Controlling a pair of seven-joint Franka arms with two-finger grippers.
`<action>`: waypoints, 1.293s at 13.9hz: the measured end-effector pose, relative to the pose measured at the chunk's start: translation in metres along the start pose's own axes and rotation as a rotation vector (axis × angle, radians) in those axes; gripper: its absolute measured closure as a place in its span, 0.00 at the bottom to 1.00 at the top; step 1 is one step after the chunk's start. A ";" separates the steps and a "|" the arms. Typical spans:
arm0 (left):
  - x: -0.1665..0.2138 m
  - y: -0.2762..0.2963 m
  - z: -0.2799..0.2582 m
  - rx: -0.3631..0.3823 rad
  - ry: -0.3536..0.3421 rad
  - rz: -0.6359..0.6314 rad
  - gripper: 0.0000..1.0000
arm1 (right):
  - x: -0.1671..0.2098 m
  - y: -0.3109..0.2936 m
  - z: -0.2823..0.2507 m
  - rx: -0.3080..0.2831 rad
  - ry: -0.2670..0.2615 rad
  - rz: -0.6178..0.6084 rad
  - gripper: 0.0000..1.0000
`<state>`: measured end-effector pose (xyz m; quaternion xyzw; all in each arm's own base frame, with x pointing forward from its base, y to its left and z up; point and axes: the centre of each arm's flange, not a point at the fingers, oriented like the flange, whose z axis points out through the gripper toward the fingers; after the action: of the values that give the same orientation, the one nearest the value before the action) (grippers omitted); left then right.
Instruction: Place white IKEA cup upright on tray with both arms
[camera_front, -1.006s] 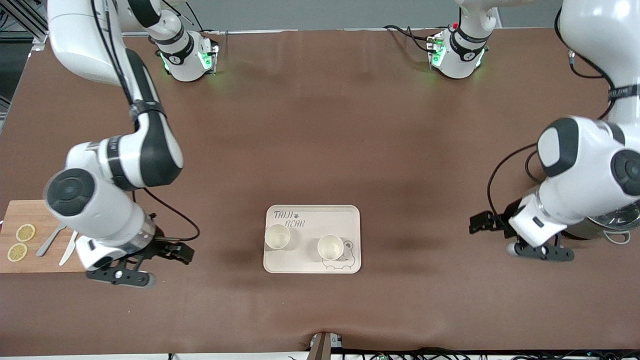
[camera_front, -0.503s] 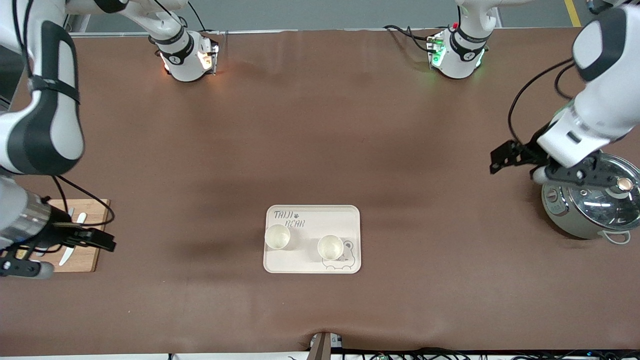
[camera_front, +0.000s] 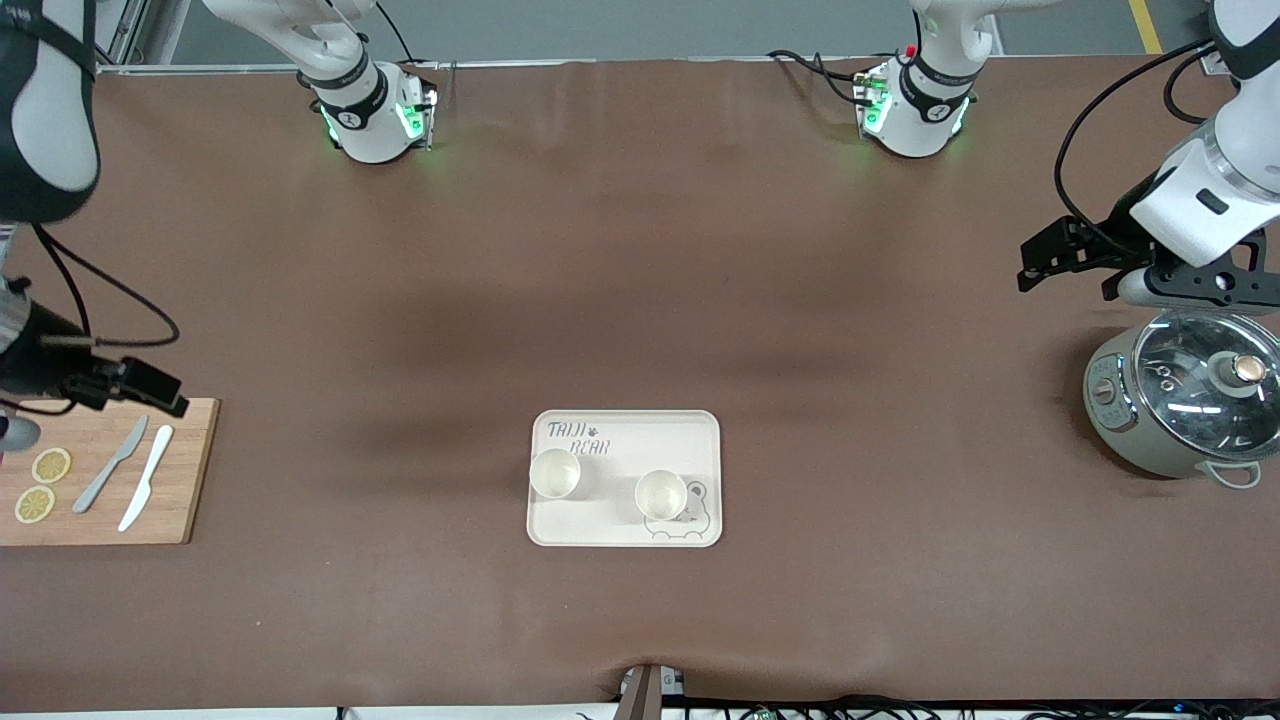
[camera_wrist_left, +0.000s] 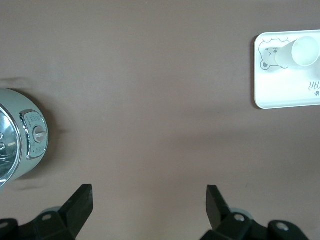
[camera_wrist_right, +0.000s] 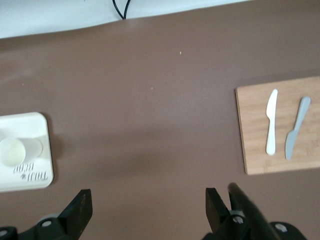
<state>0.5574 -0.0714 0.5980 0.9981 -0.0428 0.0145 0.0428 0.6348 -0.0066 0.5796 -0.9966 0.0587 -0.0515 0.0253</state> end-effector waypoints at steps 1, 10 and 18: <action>0.000 0.002 -0.001 0.000 0.001 0.005 0.00 | -0.011 0.001 -0.011 0.001 -0.008 -0.001 0.00; -0.011 0.034 -0.024 -0.004 0.042 0.098 0.00 | -0.061 0.005 -0.044 0.000 -0.062 -0.007 0.00; -0.010 0.037 -0.029 0.053 0.054 0.120 0.00 | -0.062 0.004 -0.043 -0.014 -0.064 -0.013 0.00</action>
<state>0.5437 -0.1044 0.6292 0.9937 -0.1011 0.0449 0.0164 0.5685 -0.0052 0.6159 -0.9983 0.0519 -0.0194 0.0196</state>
